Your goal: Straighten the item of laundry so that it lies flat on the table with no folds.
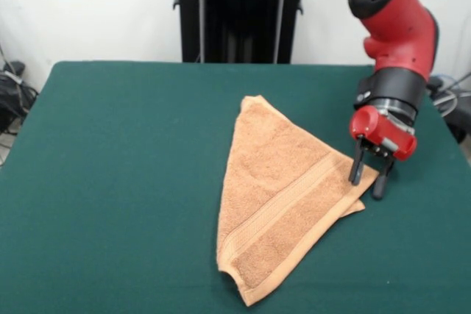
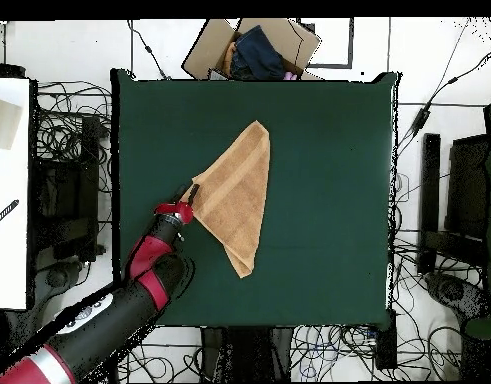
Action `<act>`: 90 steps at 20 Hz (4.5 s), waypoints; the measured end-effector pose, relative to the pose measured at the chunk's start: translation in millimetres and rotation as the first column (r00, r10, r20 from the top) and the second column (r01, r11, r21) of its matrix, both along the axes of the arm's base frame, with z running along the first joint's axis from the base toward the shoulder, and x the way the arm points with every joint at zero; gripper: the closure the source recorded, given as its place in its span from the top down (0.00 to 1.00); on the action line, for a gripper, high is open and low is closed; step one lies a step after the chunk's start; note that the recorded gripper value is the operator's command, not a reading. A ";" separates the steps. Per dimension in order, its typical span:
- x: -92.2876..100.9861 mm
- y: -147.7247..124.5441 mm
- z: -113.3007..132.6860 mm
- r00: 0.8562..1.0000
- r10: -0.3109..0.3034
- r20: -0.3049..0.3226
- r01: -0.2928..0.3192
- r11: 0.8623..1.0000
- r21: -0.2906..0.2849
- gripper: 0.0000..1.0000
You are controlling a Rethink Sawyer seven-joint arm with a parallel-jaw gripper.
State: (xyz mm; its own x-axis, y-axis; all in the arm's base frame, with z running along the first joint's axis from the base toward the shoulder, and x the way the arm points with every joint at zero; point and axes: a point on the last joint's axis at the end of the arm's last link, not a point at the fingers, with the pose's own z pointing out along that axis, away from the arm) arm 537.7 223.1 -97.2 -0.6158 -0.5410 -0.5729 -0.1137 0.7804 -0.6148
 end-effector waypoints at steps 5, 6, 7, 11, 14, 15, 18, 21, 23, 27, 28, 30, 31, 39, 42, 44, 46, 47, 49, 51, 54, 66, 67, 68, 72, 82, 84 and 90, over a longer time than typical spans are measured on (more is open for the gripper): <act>-0.1 -0.9 -0.3 1.000 0.006 0.000 -0.006 1.000 0.003 1.00; 0.1 -1.4 -0.2 1.000 0.009 -0.001 -0.009 1.000 0.005 1.00; 0.1 -1.6 -0.2 1.000 0.011 -0.001 -0.011 1.000 0.005 1.00; -0.5 -3.0 -0.5 1.000 0.021 0.002 -0.021 1.000 0.010 1.00; -1.0 -3.8 -1.3 1.000 0.022 0.007 -0.022 1.000 0.018 1.00; -1.0 -4.0 -1.3 1.000 0.022 0.009 -0.022 1.000 0.020 1.00; -1.0 -4.7 -1.4 1.000 0.021 0.014 -0.022 0.999 0.029 1.00; -2.0 -5.5 -1.4 1.000 0.020 0.018 -0.021 0.999 0.036 1.00; -2.6 -5.9 -1.5 1.000 0.020 0.020 -0.021 0.999 0.040 1.00; -3.7 -6.3 -1.9 1.000 0.018 0.022 -0.019 0.999 0.047 1.00; -3.8 -6.4 -1.8 1.000 0.015 0.023 -0.017 0.999 0.051 1.00; -3.8 -6.4 -1.7 1.000 0.013 0.023 -0.014 0.998 0.054 1.00; -3.9 -6.5 -1.7 1.000 0.011 0.023 -0.013 0.998 0.057 1.00; -4.8 -7.2 -2.0 1.000 0.012 0.029 -0.014 0.998 0.064 1.00; -5.3 -7.7 -2.3 0.999 0.016 0.031 -0.018 0.998 0.065 1.00; -5.3 -8.0 -2.4 0.999 0.020 0.032 -0.022 0.998 0.065 1.00; -5.6 -8.7 -2.4 0.999 0.026 0.033 -0.028 0.998 0.065 1.00; -5.8 -9.1 -2.5 0.999 0.029 0.034 -0.031 0.997 0.064 1.00; -6.2 -9.5 -2.4 0.999 0.032 0.035 -0.034 0.997 0.064 1.00; -7.2 -10.0 -2.3 0.999 0.031 0.034 -0.034 0.997 0.064 1.00; -9.9 -11.8 -1.6 0.999 0.025 0.030 -0.027 0.998 0.065 1.00; -24.7 -16.4 -0.8 0.999 0.032 0.022 -0.033 0.997 0.068 1.00; -25.5 -16.9 -0.8 0.999 0.035 0.022 -0.037 0.997 0.067 1.00; -26.2 -17.3 -0.8 0.999 0.039 0.021 -0.041 0.997 0.066 1.00; -26.2 -17.5 -0.9 0.999 0.040 0.021 -0.042 0.997 0.066 1.00; -26.2 -17.5 -0.9 0.999 0.040 0.021 -0.042 0.997 0.066 1.00; -27.6 -17.4 -2.3 0.999 0.040 0.018 -0.041 0.997 0.067 0.00; -32.0 -19.2 -7.5 0.999 0.040 0.011 -0.041 0.997 0.065 0.00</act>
State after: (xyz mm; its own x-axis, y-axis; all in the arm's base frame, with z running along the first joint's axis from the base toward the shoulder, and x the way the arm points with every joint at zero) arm 505.7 204.0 -104.7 -0.5887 -0.5268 -0.6131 -0.1405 0.8136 -0.5642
